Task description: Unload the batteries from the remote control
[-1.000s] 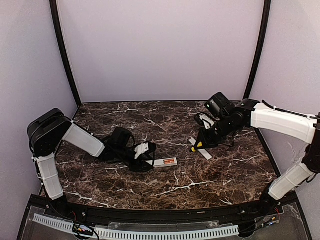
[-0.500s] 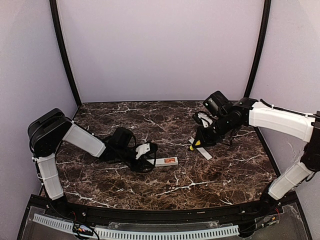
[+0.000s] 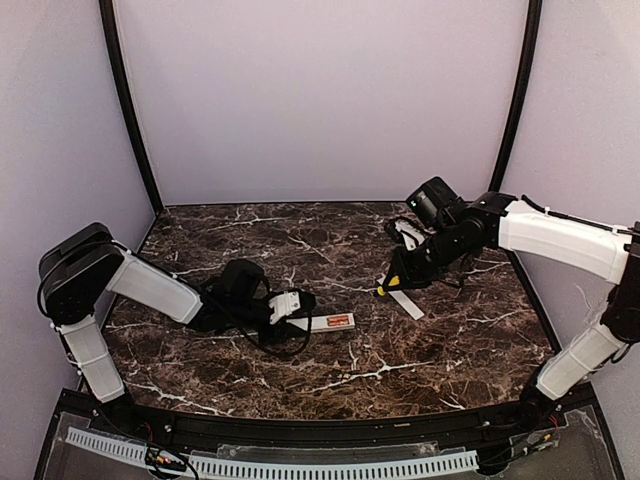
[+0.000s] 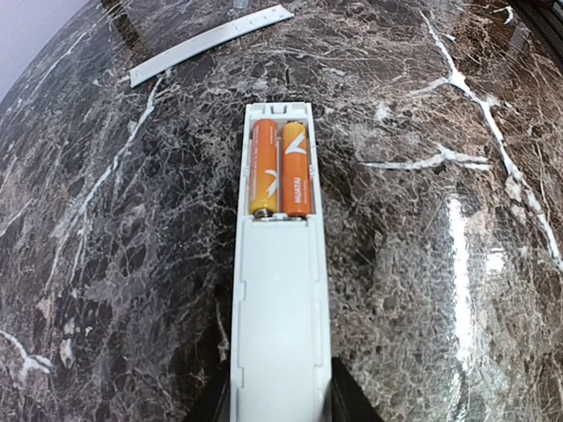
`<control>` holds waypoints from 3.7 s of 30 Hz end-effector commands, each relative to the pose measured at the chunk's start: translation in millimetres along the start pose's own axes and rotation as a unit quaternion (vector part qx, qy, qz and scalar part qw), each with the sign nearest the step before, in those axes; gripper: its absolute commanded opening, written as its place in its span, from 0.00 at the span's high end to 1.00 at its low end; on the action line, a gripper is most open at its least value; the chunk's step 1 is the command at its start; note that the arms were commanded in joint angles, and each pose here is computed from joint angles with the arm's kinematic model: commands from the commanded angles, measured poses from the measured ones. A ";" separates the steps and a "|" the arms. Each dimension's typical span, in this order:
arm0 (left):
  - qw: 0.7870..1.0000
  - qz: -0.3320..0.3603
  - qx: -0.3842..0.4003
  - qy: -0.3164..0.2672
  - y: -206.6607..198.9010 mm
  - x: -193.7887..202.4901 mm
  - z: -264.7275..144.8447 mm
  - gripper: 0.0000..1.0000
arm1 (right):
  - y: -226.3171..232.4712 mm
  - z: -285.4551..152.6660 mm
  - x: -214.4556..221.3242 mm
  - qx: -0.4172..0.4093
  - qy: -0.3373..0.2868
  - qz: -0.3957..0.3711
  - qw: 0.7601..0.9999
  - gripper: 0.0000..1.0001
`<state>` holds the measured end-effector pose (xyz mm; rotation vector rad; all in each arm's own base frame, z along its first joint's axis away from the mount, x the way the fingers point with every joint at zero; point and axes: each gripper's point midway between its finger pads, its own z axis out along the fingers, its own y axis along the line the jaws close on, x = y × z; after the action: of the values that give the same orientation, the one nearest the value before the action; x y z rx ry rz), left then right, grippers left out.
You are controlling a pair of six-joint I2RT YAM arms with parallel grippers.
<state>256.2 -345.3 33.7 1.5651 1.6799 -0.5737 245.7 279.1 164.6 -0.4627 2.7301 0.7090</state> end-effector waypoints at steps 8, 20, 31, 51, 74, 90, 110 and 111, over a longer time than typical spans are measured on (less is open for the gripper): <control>0.997 0.059 -0.053 -0.015 8.4 -24.3 -15.3 1.00 | 21.9 -8.4 -4.4 -0.005 -0.013 -0.011 1.000 1.00; 0.993 0.077 -0.084 0.014 14.3 -9.5 -16.7 1.00 | 23.4 4.2 2.7 0.015 -0.003 -0.018 1.000 1.00; 0.992 0.078 -0.093 0.018 15.1 -4.5 -17.6 1.00 | 27.9 27.6 -1.5 0.009 0.002 -0.013 1.000 1.00; 0.992 0.078 -0.099 0.022 17.0 -2.3 -16.4 1.00 | 30.2 49.8 -15.7 0.011 -0.001 -0.008 1.000 1.00; 0.992 0.077 -0.100 0.020 17.0 -5.4 -16.9 1.00 | 28.0 61.6 -18.9 0.015 0.000 -0.003 1.000 1.00; 0.992 0.077 -0.102 0.021 17.3 -5.3 -16.5 1.00 | 25.5 66.7 -14.8 0.017 0.008 -0.002 1.000 1.00; 0.991 0.078 -0.108 0.025 19.1 -4.8 -16.9 1.00 | 27.4 57.0 -12.4 0.016 0.012 0.005 1.000 1.00; 0.991 0.078 -0.107 0.025 18.9 -4.7 -16.8 1.00 | 26.8 57.4 -12.2 0.017 0.012 0.004 1.000 1.00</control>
<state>270.8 -329.4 36.9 1.5674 1.6199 -0.2634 259.0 327.9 122.6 -0.4490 2.7793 0.6411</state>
